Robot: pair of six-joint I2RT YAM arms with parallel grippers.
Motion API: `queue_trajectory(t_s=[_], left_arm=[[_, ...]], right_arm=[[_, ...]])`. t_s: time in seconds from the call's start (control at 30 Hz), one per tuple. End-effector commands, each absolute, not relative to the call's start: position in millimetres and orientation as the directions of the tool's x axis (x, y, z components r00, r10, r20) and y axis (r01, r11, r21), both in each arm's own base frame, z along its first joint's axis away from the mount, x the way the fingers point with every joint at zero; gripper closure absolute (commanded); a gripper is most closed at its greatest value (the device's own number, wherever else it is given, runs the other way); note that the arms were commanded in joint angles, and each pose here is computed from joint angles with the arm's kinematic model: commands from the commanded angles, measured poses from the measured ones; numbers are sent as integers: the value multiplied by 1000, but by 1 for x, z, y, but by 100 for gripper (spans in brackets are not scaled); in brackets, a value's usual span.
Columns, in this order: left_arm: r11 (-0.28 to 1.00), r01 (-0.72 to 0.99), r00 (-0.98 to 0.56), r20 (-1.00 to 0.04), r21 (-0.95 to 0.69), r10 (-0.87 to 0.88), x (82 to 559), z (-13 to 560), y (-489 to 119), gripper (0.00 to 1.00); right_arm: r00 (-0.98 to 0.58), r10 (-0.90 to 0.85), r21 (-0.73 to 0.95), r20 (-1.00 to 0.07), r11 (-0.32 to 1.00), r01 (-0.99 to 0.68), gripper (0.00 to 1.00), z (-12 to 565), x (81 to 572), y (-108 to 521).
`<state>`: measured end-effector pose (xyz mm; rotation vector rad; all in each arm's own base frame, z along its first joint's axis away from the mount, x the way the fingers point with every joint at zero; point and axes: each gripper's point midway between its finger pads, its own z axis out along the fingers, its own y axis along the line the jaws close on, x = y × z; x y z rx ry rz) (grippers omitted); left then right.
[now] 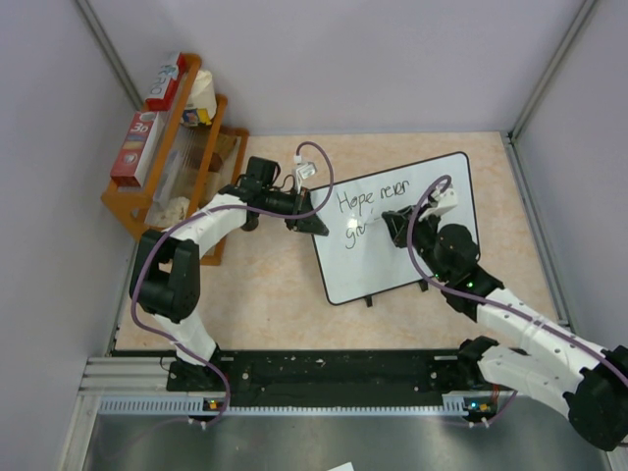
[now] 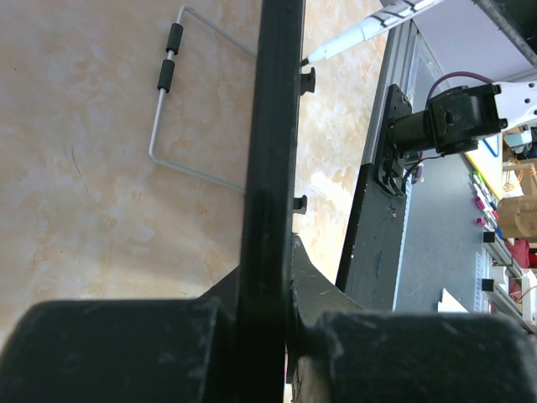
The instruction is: Write a sentence on the whiteboard
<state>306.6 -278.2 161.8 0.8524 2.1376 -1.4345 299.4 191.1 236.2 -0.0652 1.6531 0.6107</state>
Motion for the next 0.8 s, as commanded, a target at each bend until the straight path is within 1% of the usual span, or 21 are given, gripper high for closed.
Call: queue_trajectory(t_s=[0.0, 0.3, 0.77], left_arm=[[514, 732, -669, -614, -448, 418, 318, 85, -250, 100], [514, 732, -670, -614, -448, 418, 318, 84, -250, 100], [516, 729, -672, -611, -449, 418, 318, 83, -250, 100]], right_arm=[[-127, 313, 337, -941, 877, -341, 100, 259, 312, 181], [-124, 315, 339, -941, 863, -374, 100, 261, 298, 179], [-173, 293, 338, -940, 859, -385, 100, 238, 295, 183]])
